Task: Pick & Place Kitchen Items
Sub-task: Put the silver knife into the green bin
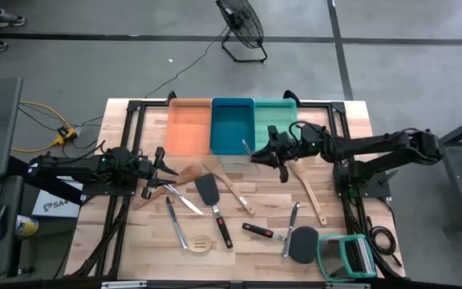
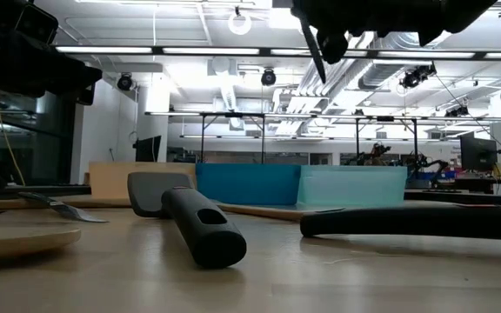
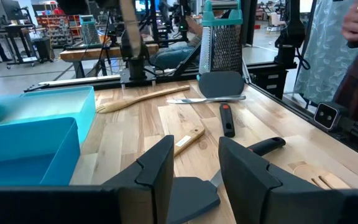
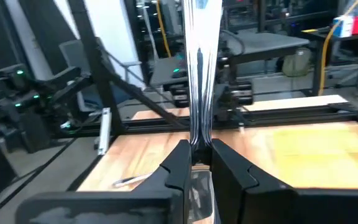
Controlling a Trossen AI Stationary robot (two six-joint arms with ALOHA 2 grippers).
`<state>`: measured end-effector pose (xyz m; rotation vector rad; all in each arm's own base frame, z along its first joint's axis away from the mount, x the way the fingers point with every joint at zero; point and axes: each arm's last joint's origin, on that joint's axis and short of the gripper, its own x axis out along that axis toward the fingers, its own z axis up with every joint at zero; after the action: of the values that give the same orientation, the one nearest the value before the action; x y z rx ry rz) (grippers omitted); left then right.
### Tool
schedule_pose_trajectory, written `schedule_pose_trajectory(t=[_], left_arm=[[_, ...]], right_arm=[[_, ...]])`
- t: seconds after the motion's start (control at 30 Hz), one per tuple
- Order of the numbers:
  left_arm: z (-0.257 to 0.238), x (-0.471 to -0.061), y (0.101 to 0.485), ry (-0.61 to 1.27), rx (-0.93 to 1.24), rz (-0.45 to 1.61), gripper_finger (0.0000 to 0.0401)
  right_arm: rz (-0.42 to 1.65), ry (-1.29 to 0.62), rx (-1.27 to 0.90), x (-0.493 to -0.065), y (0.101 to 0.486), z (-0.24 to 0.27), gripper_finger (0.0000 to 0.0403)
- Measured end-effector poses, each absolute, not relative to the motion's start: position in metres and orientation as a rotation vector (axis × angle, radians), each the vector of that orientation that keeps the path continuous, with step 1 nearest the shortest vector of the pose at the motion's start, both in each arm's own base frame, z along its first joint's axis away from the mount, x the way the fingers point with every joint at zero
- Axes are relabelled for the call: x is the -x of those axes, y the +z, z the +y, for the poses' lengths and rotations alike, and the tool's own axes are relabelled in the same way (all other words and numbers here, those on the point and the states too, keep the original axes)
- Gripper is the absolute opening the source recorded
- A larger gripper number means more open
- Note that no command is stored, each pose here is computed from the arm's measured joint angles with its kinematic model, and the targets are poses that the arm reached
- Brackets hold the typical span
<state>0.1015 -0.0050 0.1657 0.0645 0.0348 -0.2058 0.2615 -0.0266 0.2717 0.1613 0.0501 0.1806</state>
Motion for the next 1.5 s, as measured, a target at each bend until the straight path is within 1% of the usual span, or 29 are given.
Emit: schedule_pose_trajectory(t=[0.17, 0.33, 0.6, 0.77, 0.97, 1.1, 1.2, 1.33, 1.5], left_arm=[[-0.005, -0.102, 0.166, -0.206, -0.065, 0.035, 0.0125], [-0.005, -0.102, 0.166, -0.206, -0.065, 0.035, 0.0125], [-0.005, -0.102, 0.166, -0.206, -0.065, 0.035, 0.0125], [-0.005, -0.102, 0.166, -0.205, -0.065, 0.035, 0.0125], [-0.005, -0.102, 0.166, -0.205, -0.065, 0.035, 0.0125], [-0.005, -0.102, 0.166, -0.205, -0.065, 0.035, 0.0125], [-0.005, -0.102, 0.166, -0.206, -0.065, 0.035, 0.0125], [-0.005, -0.102, 0.166, -0.206, -0.065, 0.034, 0.0125], [-0.005, -0.102, 0.166, -0.205, -0.065, 0.035, 0.0125]], right_arm=[[0.058, 0.11, -0.121, -0.258, 0.27, -0.047, 0.0033], [0.1, -0.031, -0.138, -0.253, 0.265, -0.07, 0.0033], [0.234, -0.36, -0.285, -0.239, 0.249, -0.104, 0.0033], [0.3, -0.531, -0.298, -0.227, 0.241, -0.122, 0.0033], [0.344, -0.704, -0.355, -0.215, 0.234, -0.137, 0.0033], [0.415, -0.815, -0.414, -0.21, 0.223, -0.142, 0.0033], [0.461, -0.86, -0.43, -0.21, 0.215, -0.144, 0.0033], [0.524, -0.871, -0.461, -0.213, 0.205, -0.146, 0.0033], [0.659, -0.9, -0.501, -0.227, 0.21, -0.159, 0.0033]])
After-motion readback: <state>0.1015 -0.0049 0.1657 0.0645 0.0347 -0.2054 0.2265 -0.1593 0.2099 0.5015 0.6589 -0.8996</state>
